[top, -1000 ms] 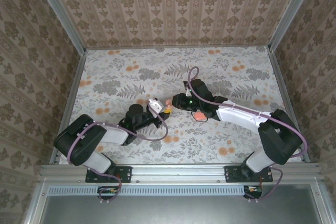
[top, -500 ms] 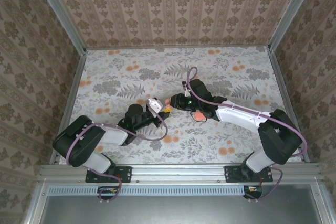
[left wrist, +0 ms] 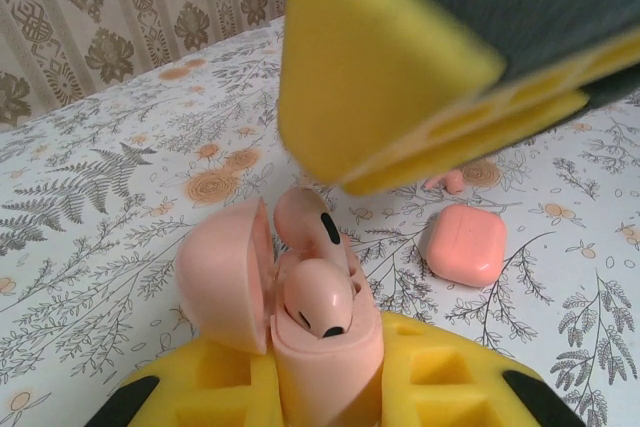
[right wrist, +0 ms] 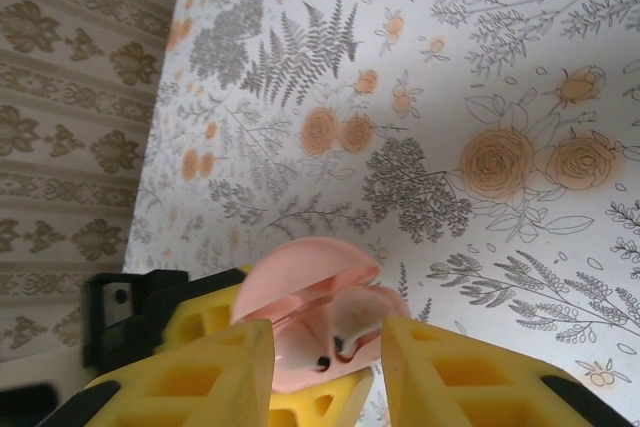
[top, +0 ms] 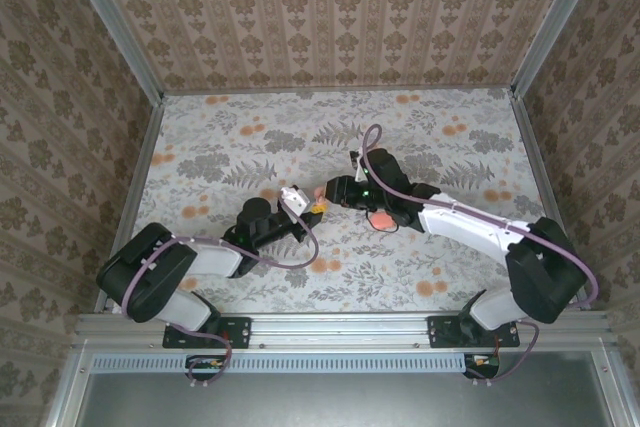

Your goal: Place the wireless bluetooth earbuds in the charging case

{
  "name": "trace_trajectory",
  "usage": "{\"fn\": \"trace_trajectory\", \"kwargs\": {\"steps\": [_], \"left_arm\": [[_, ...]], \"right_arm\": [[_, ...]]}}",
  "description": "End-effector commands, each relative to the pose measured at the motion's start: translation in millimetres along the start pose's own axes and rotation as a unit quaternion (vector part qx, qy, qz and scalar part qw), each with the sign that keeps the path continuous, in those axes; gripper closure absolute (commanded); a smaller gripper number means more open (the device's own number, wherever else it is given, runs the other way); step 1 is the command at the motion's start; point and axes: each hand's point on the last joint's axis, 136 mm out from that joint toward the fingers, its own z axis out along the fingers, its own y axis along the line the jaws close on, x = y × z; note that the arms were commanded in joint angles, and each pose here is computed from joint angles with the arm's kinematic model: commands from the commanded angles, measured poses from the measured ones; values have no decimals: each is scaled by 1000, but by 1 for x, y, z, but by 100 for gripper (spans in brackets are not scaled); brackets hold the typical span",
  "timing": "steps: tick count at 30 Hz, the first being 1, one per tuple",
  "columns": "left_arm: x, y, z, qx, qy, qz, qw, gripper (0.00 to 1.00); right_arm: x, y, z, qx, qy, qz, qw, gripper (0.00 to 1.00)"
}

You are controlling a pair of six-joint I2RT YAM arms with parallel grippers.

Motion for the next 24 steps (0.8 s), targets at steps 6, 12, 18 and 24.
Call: {"fn": "trace_trajectory", "kwargs": {"steps": [6,12,18,24], "left_arm": [[-29,-9,-2,22,-39,15,999,87],[-55,-12,-3,36,-71,17,997,86],[-75,-17,-5,54,-94,22,994,86],[-90,-21,-9,65,-112,25,991,86]], "right_arm": [[-29,33,-56,-29,-57,-67,996,65],[-45,32,-89,-38,-103,-129,986,64],[-56,29,-110,-76,-106,-191,973,64],[-55,32,-120,-113,-109,-314,936,56]]}}
